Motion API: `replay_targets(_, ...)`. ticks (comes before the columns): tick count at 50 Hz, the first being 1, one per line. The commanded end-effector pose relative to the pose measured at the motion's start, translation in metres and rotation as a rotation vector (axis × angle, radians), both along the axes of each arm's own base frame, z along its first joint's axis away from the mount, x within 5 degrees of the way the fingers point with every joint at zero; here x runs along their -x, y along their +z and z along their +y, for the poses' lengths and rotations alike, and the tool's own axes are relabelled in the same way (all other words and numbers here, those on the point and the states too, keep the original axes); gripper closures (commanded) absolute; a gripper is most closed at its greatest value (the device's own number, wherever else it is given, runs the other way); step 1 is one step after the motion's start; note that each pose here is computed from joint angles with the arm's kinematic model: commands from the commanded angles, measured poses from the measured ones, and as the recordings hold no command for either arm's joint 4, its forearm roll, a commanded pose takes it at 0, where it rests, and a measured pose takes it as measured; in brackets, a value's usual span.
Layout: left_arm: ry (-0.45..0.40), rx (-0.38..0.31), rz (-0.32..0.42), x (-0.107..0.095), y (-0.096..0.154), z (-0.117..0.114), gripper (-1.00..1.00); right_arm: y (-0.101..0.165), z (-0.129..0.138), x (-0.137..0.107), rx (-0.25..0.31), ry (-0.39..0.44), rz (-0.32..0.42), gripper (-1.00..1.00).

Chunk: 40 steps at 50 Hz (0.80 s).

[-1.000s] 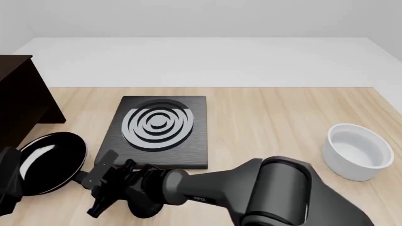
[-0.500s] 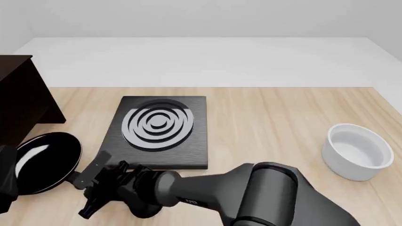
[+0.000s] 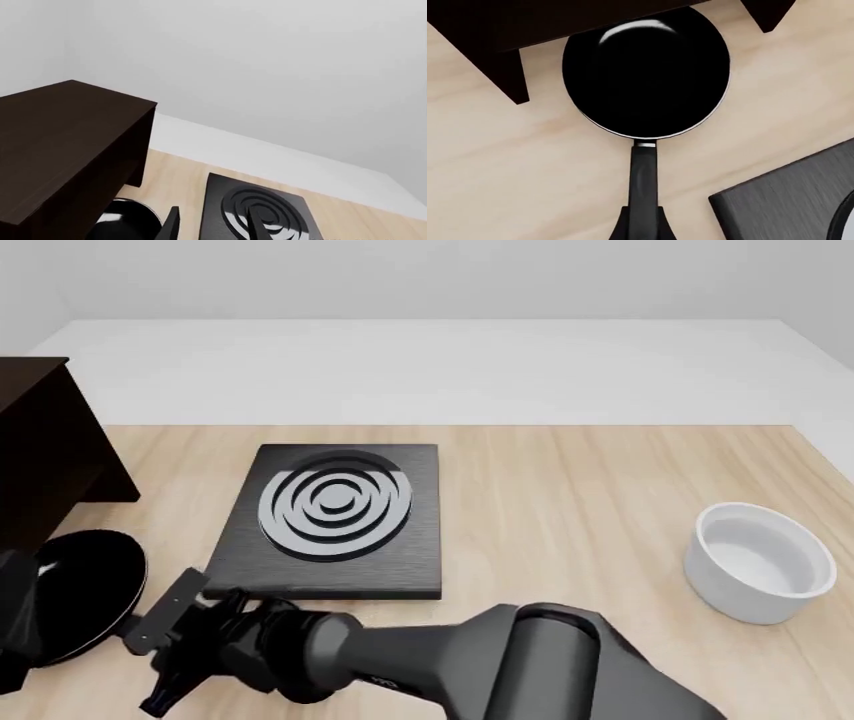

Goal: Put the frying pan under the cabinet shelf.

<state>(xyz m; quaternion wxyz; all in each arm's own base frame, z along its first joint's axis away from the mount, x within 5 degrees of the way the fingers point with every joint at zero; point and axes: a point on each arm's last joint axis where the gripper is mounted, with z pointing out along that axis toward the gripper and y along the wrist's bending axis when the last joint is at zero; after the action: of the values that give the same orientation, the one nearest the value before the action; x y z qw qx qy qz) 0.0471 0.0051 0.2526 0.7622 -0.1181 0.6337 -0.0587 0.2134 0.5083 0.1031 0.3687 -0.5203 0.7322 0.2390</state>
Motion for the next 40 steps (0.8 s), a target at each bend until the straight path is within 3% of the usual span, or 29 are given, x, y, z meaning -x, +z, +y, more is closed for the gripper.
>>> replay_targets(1, 0.001, 0.002, -0.001, -0.001, -0.002, 0.0, -1.0, 0.008, 0.015, 0.011, 0.049, 0.087, -0.087, 1.0)
replay_targets(15, -0.005, 0.004, -0.007, 0.0, 0.001, 0.0, -1.0, 0.002, 0.035, 0.025, 0.059, 0.133, -0.097, 1.0)
replay_targets(29, -0.006, 0.007, -0.009, 0.0, 0.001, 0.0, -1.0, 0.006, 0.057, 0.015, 0.071, 0.153, -0.126, 1.0)
replay_targets(40, 0.0, 0.013, -0.017, 0.001, 0.002, 0.0, -1.0, 0.008, 0.058, 0.004, 0.105, 0.171, -0.153, 1.0)
